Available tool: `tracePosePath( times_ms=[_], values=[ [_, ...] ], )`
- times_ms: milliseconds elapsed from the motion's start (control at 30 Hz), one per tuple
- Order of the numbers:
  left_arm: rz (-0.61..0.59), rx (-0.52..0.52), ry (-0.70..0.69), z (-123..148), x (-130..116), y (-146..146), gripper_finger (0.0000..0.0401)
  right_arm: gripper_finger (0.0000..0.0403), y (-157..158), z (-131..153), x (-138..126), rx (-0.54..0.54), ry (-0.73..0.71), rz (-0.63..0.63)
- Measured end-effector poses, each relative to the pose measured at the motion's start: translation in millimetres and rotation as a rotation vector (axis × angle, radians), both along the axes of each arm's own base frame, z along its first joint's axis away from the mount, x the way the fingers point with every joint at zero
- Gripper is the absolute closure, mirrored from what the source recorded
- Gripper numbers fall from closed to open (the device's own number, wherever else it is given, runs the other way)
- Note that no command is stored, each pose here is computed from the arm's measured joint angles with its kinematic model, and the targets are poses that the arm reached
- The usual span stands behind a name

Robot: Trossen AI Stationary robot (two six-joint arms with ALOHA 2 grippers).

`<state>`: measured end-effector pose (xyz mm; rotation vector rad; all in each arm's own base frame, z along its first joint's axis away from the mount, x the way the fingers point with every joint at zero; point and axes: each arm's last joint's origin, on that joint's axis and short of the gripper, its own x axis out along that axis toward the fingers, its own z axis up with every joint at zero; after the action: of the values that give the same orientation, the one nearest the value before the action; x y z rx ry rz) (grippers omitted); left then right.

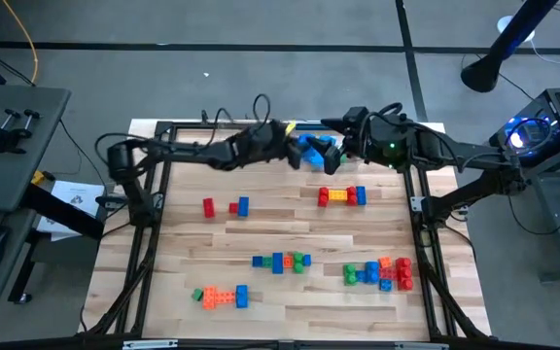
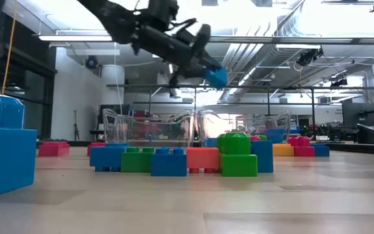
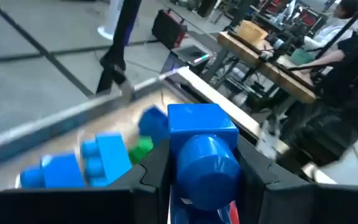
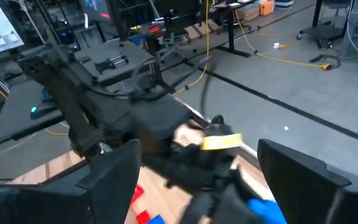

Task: Sort blocks by size
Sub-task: Put the blue lego piece into the right transparent bin, then put the red lego piece into the right transparent bin

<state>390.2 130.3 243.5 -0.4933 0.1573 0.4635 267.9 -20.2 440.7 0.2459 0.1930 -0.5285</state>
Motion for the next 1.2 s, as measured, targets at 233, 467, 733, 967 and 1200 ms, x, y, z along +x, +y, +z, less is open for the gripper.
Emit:
tracePosePath(
  times_ms=[233, 467, 733, 967, 1200],
  values=[
    [-0.034, 0.155, 0.105, 11, 36, 24, 0.0218, 0.0084, -9, 0, -1, -0.036, 0.025, -0.022],
    [-0.096, 0.21, 0.311, 27, 40, 26, 0.0146, 0.0084, -16, -4, -4, -0.034, 0.075, -0.046],
    [-0.223, 0.017, 0.499, 66, -32, 14, 0.0149, 0.0084, -21, -49, -21, 0.312, 0.373, -0.269],
    [-0.16, 0.054, 0.192, 86, -113, -21, 0.0149, 0.0084, -18, -121, -5, 0.587, 0.514, -0.385],
    [-0.154, -0.022, 0.048, 74, -167, -52, 0.0149, 0.0084, -34, -213, 26, 0.84, 0.553, -0.505]
  ],
)
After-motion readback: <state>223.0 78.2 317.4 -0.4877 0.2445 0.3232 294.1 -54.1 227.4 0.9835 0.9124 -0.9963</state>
